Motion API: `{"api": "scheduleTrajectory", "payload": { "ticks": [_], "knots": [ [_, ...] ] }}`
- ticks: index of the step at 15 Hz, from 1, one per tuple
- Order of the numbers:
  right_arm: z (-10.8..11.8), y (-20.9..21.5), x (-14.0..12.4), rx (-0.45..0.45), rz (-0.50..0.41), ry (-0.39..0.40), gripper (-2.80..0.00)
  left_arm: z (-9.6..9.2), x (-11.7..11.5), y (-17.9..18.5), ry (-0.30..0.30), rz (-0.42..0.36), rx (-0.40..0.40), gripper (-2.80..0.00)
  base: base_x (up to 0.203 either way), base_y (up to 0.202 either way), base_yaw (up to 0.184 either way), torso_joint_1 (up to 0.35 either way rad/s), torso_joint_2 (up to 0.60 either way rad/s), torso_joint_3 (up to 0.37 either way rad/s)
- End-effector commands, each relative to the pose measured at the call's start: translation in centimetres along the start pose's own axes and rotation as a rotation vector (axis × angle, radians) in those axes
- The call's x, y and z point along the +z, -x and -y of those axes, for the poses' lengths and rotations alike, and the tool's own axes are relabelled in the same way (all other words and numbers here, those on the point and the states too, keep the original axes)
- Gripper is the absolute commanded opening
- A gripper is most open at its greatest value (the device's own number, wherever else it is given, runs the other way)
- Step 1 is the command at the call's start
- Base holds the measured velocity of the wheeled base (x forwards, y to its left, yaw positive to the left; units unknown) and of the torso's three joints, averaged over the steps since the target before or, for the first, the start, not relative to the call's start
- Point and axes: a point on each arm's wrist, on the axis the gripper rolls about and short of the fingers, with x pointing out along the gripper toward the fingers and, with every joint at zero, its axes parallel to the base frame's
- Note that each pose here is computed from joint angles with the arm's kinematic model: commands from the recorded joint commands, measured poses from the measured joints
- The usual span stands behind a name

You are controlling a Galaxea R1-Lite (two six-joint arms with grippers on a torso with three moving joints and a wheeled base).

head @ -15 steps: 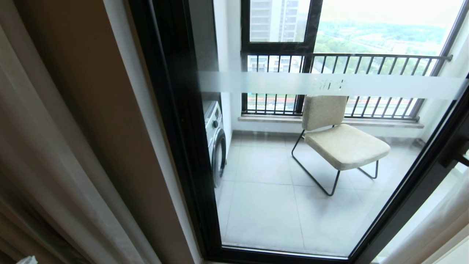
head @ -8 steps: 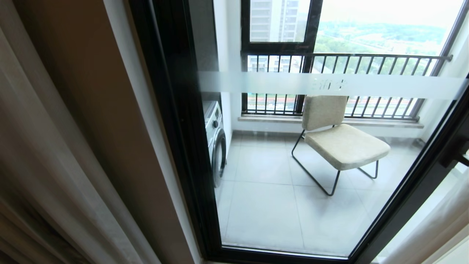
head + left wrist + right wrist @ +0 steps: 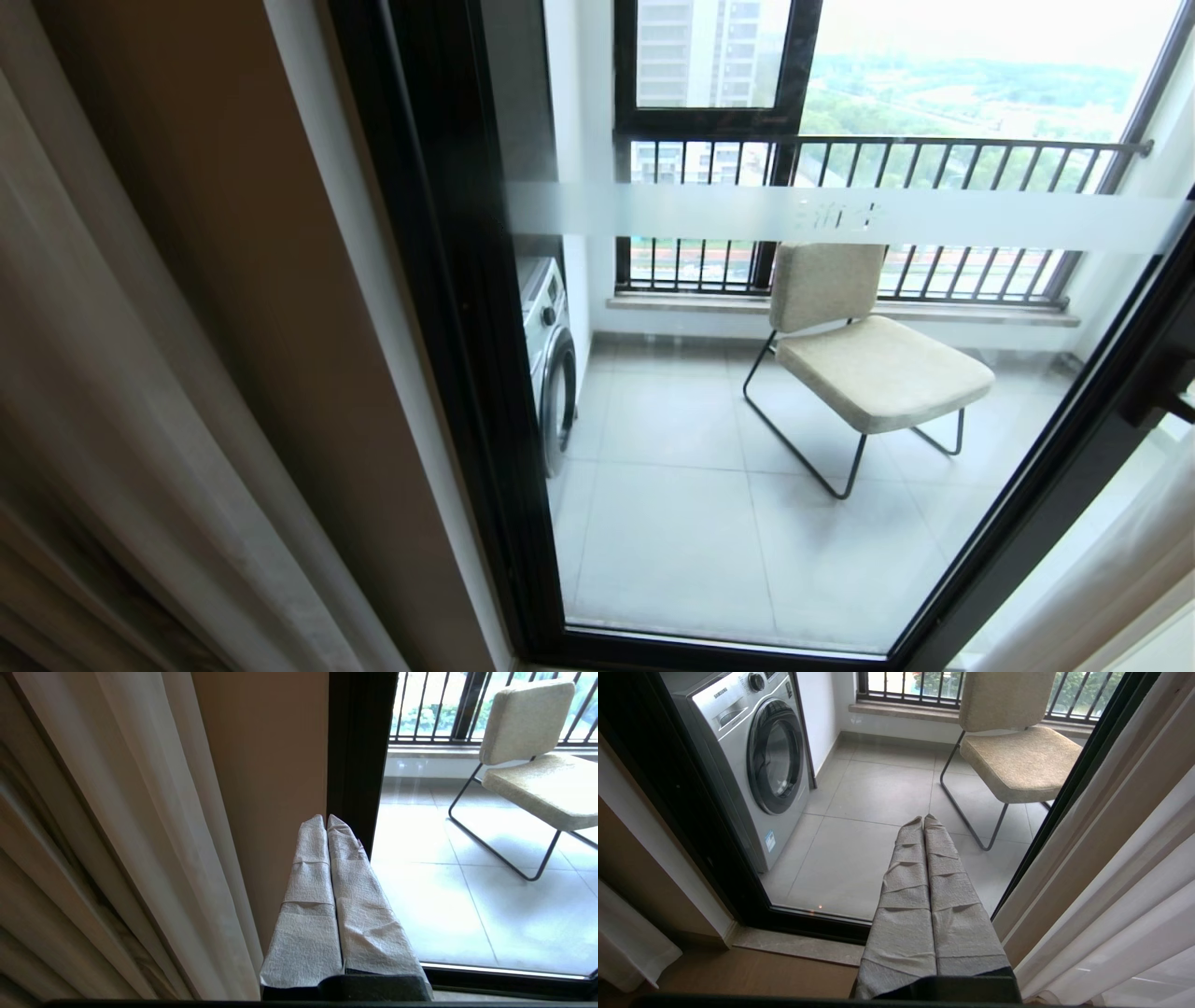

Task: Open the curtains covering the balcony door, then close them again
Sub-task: Pull the inner curtains open on both sides

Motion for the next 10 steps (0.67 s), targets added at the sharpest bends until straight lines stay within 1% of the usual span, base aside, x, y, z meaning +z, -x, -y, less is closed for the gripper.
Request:
{"api": "scheduleTrajectory", "payload": {
  "ticks": [1, 10],
  "knots": [
    [0.00, 0.00, 0.01, 0.001, 0.001, 0.001, -2.80, 0.00, -0.02, 0.12, 0.000, 0.015, 0.000, -2.80, 0.000, 0.000, 0.000, 0.000, 0.00, 0.000],
    [0.00, 0.00, -0.01, 0.001, 0.000, 0.001, -2.80, 0.01, -0.02, 0.12, 0.000, 0.016, -0.001, -2.80, 0.000, 0.000, 0.000, 0.000, 0.00, 0.000]
  ]
}}
